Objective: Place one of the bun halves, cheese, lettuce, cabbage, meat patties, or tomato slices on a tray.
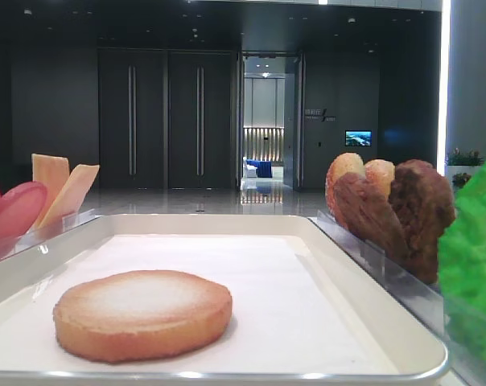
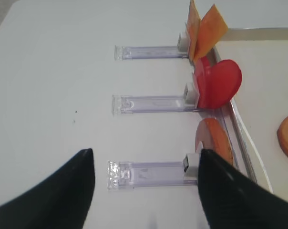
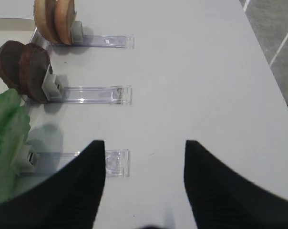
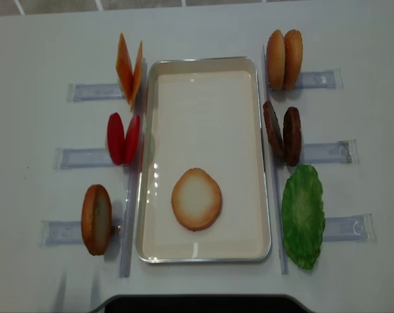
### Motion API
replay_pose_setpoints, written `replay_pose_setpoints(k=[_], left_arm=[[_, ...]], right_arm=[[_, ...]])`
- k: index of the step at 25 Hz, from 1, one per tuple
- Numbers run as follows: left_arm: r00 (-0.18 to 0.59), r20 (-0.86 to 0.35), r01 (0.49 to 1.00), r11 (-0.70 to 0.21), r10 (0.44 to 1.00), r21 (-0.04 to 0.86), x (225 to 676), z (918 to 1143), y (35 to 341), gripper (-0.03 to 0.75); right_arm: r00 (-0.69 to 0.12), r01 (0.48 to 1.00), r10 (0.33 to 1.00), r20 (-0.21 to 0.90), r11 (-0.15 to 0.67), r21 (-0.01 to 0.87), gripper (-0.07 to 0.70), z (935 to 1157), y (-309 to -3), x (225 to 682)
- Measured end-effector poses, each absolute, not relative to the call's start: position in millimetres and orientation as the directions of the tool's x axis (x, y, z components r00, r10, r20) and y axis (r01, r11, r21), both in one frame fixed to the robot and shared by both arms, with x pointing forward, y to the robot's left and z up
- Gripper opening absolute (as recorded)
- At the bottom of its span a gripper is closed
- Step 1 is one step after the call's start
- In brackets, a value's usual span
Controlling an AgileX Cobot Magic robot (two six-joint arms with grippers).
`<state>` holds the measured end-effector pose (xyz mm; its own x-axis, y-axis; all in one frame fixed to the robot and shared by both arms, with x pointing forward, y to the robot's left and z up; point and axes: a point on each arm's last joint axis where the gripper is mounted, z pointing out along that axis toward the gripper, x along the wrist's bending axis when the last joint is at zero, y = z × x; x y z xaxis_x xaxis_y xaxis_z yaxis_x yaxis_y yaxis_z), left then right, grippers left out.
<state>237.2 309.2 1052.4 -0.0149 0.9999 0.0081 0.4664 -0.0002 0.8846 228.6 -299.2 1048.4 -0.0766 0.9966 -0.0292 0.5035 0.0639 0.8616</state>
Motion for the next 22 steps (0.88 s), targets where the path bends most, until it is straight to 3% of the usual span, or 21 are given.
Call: replay_pose_setpoints(k=[3,9,15,22], left_arm=[[-0.015,0.005,0.441,0.002,1.000,0.897,232.3,1052.0,309.6,0.517],[-0.001,0.005,0.446,-0.004,1.000,0.895,232.1,1051.6,308.5,0.456],[0.002,0.004,0.486,-0.005,1.000,0.874,232.9,1044.5,308.0,0.337],[0.002,0.004,0.502,-0.004,1.000,0.865,232.6,1042.4,308.0,0.308]], right_arm=[[-0.077,0.504,0.997,-0.029,0.064,0.862,0.360,1048.4,-299.2,228.6],[-0.077,0.504,0.997,-0.029,0.064,0.862,0.360,1048.4,-299.2,228.6],[-0.077,0.504,0.997,-0.029,0.064,0.862,0.360,1048.4,-299.2,228.6],[-0.077,0.504,0.997,-0.029,0.064,0.862,0.360,1048.4,-299.2,228.6]])
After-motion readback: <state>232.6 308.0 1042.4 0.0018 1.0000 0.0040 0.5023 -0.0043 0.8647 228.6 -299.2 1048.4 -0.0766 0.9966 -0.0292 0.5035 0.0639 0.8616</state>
